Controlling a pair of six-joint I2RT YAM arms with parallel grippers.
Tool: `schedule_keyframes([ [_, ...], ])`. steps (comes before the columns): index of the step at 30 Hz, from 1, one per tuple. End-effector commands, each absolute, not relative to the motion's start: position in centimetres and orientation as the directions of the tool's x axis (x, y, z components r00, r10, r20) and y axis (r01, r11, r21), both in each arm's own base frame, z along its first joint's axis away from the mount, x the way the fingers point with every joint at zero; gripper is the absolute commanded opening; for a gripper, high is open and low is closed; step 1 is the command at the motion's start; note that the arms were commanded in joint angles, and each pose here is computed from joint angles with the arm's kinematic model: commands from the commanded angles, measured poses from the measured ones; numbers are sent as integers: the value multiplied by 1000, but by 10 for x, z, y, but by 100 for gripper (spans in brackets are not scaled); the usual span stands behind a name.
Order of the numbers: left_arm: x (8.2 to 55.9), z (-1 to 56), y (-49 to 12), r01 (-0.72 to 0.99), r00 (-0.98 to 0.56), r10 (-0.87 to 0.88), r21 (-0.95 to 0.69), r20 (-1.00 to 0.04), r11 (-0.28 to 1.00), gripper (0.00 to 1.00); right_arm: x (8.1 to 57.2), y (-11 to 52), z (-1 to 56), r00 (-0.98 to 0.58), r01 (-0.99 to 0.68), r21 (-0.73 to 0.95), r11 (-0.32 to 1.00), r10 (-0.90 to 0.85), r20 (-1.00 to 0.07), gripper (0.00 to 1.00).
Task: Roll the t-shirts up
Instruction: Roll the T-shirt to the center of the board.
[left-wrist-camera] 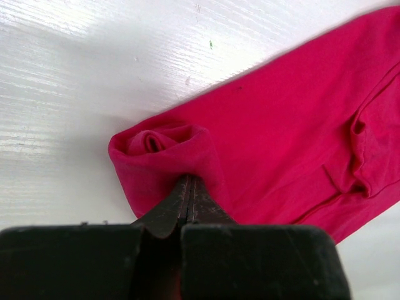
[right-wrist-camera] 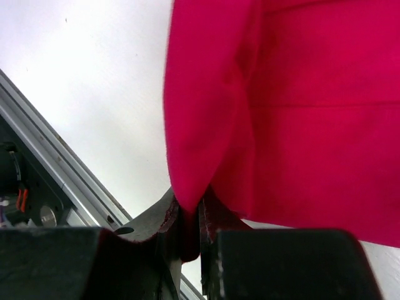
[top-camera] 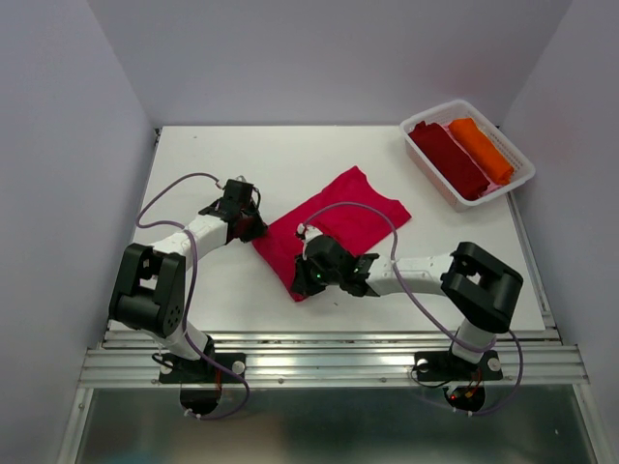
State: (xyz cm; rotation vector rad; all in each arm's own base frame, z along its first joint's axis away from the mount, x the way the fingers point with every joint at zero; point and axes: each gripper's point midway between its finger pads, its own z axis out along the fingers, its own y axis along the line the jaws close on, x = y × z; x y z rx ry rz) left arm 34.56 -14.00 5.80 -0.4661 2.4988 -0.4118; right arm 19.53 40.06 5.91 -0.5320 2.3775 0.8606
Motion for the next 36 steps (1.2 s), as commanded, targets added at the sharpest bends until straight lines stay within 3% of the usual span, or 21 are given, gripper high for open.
schedule_keyframes([
  [1, 356, 78, -146, -198, -762, -400, -405, -508, 892, 0, 193, 414, 87, -812, -504, 620, 601, -87, -577, 1],
  [8, 356, 81, -146, -191, -761, -398, -410, -512, 892, 0, 193, 401, 73, -870, -428, 705, 565, -47, -491, 1],
  [23, 352, 120, -124, -201, -666, -407, -375, -625, 905, 0, 197, 386, 59, -925, -330, 805, 493, 2, -380, 1],
  [29, 335, 100, -146, -120, -751, -338, -386, -567, 915, 0, 200, 383, 59, -930, -321, 817, 480, 6, -369, 1],
  [36, 323, 83, -152, -157, -784, -342, -368, -518, 916, 0, 205, 376, 55, -940, -295, 835, 465, 15, -341, 1],
])
